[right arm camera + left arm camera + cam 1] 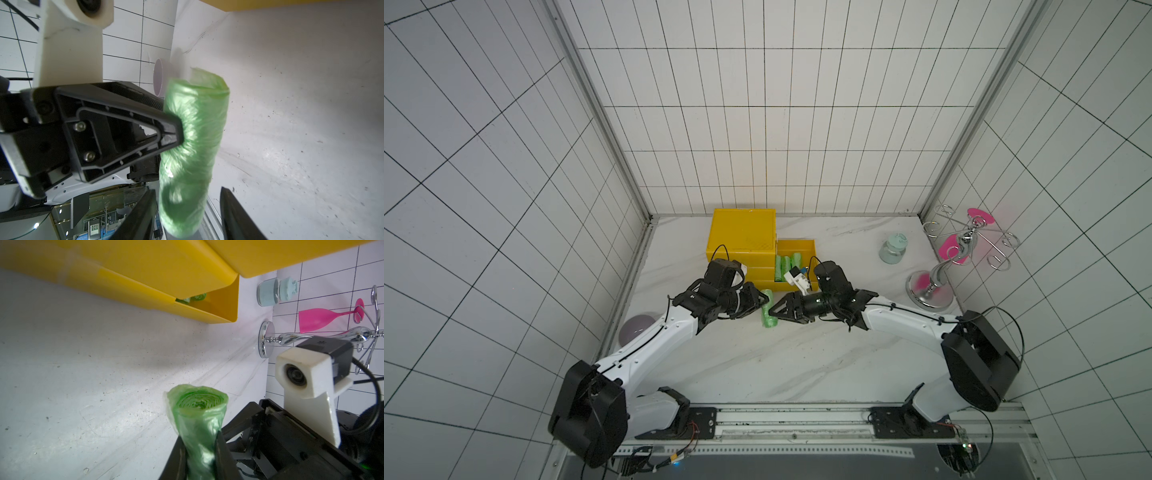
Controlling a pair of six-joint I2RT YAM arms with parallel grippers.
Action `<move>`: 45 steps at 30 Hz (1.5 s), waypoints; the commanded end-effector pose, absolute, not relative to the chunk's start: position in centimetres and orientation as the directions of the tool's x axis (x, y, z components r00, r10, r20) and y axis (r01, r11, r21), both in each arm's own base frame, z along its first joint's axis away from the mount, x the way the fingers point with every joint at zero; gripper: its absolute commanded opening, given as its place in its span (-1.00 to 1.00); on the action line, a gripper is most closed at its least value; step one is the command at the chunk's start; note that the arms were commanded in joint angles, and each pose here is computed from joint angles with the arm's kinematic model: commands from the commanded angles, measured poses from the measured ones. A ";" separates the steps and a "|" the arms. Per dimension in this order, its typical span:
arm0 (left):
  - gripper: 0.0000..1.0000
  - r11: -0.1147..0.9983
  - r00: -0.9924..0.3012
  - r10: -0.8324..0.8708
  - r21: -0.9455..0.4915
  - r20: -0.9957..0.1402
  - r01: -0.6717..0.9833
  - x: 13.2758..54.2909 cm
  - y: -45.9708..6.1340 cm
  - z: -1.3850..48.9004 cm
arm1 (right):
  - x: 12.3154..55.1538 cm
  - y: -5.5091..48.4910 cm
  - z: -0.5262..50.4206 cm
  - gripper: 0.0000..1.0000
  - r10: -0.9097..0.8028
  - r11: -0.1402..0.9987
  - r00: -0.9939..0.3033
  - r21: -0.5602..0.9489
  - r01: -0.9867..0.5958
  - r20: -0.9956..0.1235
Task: Sort the rolls of trash bags by color and place them into the drawer
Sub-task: Pick up the roll of trash bags from the center of the board, then place the roll of trash bags in the drawer.
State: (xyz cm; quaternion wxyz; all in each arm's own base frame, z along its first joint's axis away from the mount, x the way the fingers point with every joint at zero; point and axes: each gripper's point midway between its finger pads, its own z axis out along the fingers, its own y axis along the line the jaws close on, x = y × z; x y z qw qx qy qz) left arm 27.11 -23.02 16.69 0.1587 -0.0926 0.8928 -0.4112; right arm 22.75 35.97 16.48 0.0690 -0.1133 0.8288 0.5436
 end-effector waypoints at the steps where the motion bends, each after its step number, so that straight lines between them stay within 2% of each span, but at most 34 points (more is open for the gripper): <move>1: -0.60 0.598 -0.929 -0.287 -0.802 -0.234 0.018 27.6 -24.1 19.2 | 21.9 36.6 16.5 -0.08 -0.141 0.346 -0.966 0.904 -0.253 -0.217; 4: -0.58 0.588 -0.929 -0.286 -0.809 -0.235 0.024 27.7 -24.3 19.7 | 21.9 36.8 16.7 -0.26 -0.144 0.335 -0.966 0.908 -0.252 -0.215; 6: -0.53 0.580 -0.929 -0.287 -0.814 -0.236 0.027 27.8 -24.5 20.0 | 21.9 36.9 17.0 -0.46 -0.140 0.327 -0.966 0.911 -0.252 -0.217; 7: -0.46 0.575 -0.928 -0.288 -0.818 -0.238 0.031 27.8 -24.5 20.3 | 22.0 36.9 17.2 -0.54 -0.137 0.324 -0.966 0.912 -0.252 -0.219; 9: -0.09 0.577 -0.923 -0.293 -0.816 -0.249 0.036 28.0 -24.5 20.7 | 22.2 36.8 17.5 -0.64 -0.128 0.325 -0.966 0.911 -0.254 -0.224; 11: 0.16 0.593 -0.911 -0.302 -0.804 -0.281 0.051 28.3 -24.1 21.5 | 22.9 36.3 17.6 -0.71 -0.111 0.348 -0.967 0.903 -0.252 -0.227; 14: 0.30 0.666 -0.879 -0.313 -0.743 -0.360 0.067 29.1 -22.7 23.0 | 24.3 34.8 17.6 -0.75 -0.080 0.404 -0.971 0.883 -0.239 -0.226; 18: 0.33 0.765 -0.800 -0.320 -0.637 -0.508 0.098 30.5 -20.3 26.0 | 27.0 31.6 17.3 -0.77 -0.045 0.519 -0.964 0.819 -0.246 -0.261; 21: 0.36 0.836 -0.731 -0.303 -0.539 -0.611 0.103 31.7 -17.9 28.6 | 29.6 28.4 16.6 -0.77 -0.027 0.676 -0.953 0.697 -0.241 -0.303; 24: 0.36 0.886 -0.684 -0.285 -0.456 -0.671 0.079 33.5 -14.9 30.5 | 32.5 25.9 16.3 -0.76 -0.040 0.810 -0.935 0.537 -0.237 -0.353; 27: 0.35 0.918 -0.653 -0.288 -0.397 -0.701 0.022 35.9 -11.3 31.2 | 35.6 24.8 16.3 -0.74 -0.057 0.877 -0.925 0.425 -0.226 -0.375; 33: 0.20 0.936 -0.662 -0.307 -0.344 -0.684 -0.079 40.1 -6.4 28.9 | 40.6 24.4 14.5 -0.72 -0.081 0.949 -0.934 0.260 -0.180 -0.349; 38: 0.16 0.936 -0.696 -0.305 -0.338 -0.650 -0.094 42.0 -6.2 26.1 | 43.3 24.1 12.2 -0.70 -0.087 0.974 -0.942 0.169 -0.148 -0.324; 45: 0.14 0.929 -0.720 -0.309 -0.360 -0.622 -0.087 42.9 -6.7 23.8 | 44.7 24.0 9.5 -0.68 -0.095 0.985 -0.953 0.109 -0.131 -0.288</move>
